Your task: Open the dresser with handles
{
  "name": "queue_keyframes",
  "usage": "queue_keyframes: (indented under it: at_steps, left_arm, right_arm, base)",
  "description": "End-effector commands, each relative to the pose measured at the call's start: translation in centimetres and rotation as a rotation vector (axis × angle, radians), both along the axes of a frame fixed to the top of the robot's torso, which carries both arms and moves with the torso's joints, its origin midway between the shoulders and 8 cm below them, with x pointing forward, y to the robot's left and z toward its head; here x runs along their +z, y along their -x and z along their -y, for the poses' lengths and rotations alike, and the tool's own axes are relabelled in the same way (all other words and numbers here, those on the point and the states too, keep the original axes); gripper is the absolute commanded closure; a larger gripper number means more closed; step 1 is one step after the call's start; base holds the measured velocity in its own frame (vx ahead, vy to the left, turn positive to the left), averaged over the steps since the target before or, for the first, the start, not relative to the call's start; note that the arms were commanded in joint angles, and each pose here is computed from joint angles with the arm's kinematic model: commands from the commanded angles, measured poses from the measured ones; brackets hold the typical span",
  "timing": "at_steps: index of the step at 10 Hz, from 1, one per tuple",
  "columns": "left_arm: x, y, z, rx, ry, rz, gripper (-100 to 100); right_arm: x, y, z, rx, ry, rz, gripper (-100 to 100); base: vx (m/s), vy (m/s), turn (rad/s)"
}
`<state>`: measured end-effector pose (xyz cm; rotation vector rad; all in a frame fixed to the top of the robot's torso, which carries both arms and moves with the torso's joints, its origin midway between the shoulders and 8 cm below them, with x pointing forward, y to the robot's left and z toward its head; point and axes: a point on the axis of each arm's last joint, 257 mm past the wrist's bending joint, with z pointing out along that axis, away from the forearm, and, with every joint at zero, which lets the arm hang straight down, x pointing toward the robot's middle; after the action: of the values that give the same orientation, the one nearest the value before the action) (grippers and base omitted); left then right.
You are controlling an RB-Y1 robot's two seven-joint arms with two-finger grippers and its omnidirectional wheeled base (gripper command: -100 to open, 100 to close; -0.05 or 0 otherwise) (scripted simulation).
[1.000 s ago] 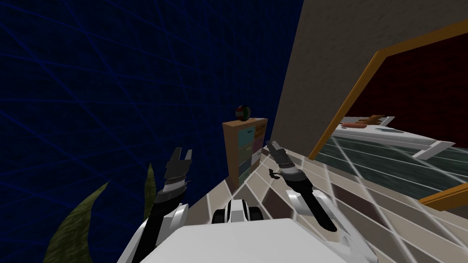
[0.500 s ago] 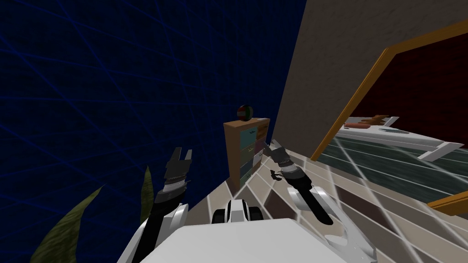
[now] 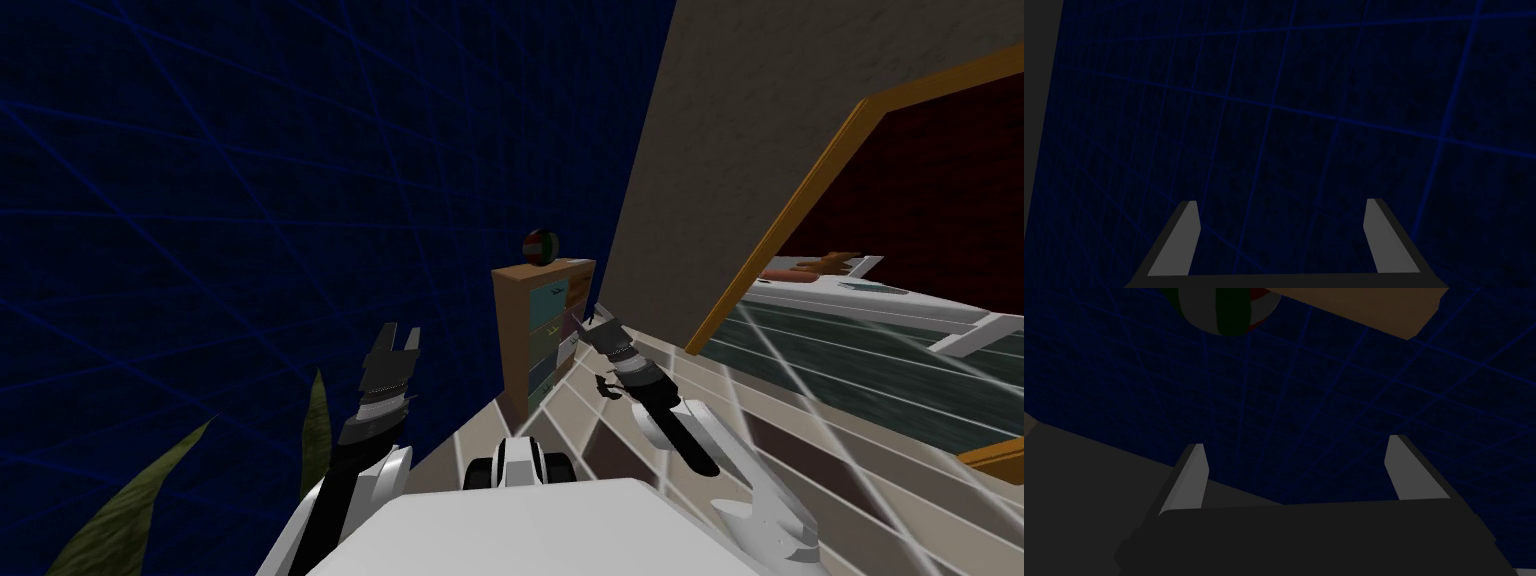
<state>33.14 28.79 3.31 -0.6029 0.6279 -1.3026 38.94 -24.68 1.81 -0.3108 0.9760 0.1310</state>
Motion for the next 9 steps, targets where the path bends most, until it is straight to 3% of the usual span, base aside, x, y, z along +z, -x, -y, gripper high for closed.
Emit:
queue_keyframes:
  at_steps: [1, 6, 9]
  left_arm:
    - [0.0, 0.0, 0.0, 0.0, 0.0, 0.0, 0]
    - [0.0, 0.0, 0.0, 0.0, 0.0, 0.0, 0]
    - [0.0, 0.0, 0.0, 0.0, 0.0, 0.0, 0]
  right_arm:
    - [-0.8, -1.0, 0.2, -0.071, 0.175, 0.023, -100]
    - [-1.9, -2.4, 0.8, -0.17, 0.419, 0.057, -100]
    - [-2.8, -3.7, 1.8, -0.251, 0.629, 0.09, -100]
  base:
    - [0.051, 0.037, 0.011]
    - [0.048, 0.032, 0.006]
    - [0.043, 0.032, 0.008]
